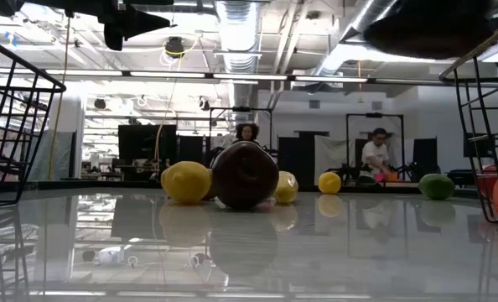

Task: Sort produce into baskets
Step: Put the red bell pepper into the gold wire basket, then put the top left lemon into the black wire basket

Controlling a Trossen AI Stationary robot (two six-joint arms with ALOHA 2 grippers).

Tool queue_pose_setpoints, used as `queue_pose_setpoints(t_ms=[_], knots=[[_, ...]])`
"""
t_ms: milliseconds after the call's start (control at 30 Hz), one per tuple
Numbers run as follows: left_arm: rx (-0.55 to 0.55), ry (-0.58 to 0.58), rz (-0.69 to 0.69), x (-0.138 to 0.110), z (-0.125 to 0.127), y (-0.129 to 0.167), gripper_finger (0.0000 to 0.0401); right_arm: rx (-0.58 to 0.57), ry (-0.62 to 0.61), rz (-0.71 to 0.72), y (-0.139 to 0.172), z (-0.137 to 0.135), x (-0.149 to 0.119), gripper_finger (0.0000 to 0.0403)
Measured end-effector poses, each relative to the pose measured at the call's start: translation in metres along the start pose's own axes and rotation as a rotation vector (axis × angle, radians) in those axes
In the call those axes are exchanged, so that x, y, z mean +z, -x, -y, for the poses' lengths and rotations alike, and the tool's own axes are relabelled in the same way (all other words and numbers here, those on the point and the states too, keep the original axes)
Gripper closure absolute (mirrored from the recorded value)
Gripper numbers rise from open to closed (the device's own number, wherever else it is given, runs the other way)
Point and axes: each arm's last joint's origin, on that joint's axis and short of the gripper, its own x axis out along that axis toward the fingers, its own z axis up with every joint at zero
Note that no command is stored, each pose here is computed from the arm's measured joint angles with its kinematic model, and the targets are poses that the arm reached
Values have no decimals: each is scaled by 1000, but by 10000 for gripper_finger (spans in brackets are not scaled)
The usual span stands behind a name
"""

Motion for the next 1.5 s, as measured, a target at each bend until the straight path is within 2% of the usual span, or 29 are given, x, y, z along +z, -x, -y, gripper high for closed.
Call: queue_pose_setpoints(t_ms=[133, 267, 433, 567, 800, 900, 1000, 1133, 1233, 1367, 1500], knots=[[0, 0, 0, 0, 0, 0, 163, -6, -38, 8, 1, -28, -27, 245], [0, 5, 0, 0, 0, 0, 163, -9, -127, 44, -4, -50, -51, 241], [0, 15, -1, 0, 0, 0, 163, -38, -299, 53, -14, -69, -80, 233], [0, 20, -4, 0, 0, 0, 163, -69, -391, 29, -28, -77, -96, 214], [-8, 36, -5, 0, 0, 0, 163, -80, -419, 21, -33, -80, -101, 163], [-10, 49, -3, -1, 1, -1, 163, -101, -351, 54, -32, -77, -100, 155], [-8, 55, -17, -6, 4, -7, 163, -203, -264, 247, -21, -68, -103, 155], [7, 69, -68, -17, 11, -24, 163, -277, -266, 545, 6, -45, -119, 161], [-1, 59, -152, -16, 20, -42, 163, -344, -296, 750, 17, -27, -132, 166], [-21, 19, -334, -15, 32, -70, 163, -391, -343, 987, 8, -9, -140, 173], [21, -34, -554, -22, 36, -94, 163, -428, -365, 1095, -15, 2, -136, 177]])
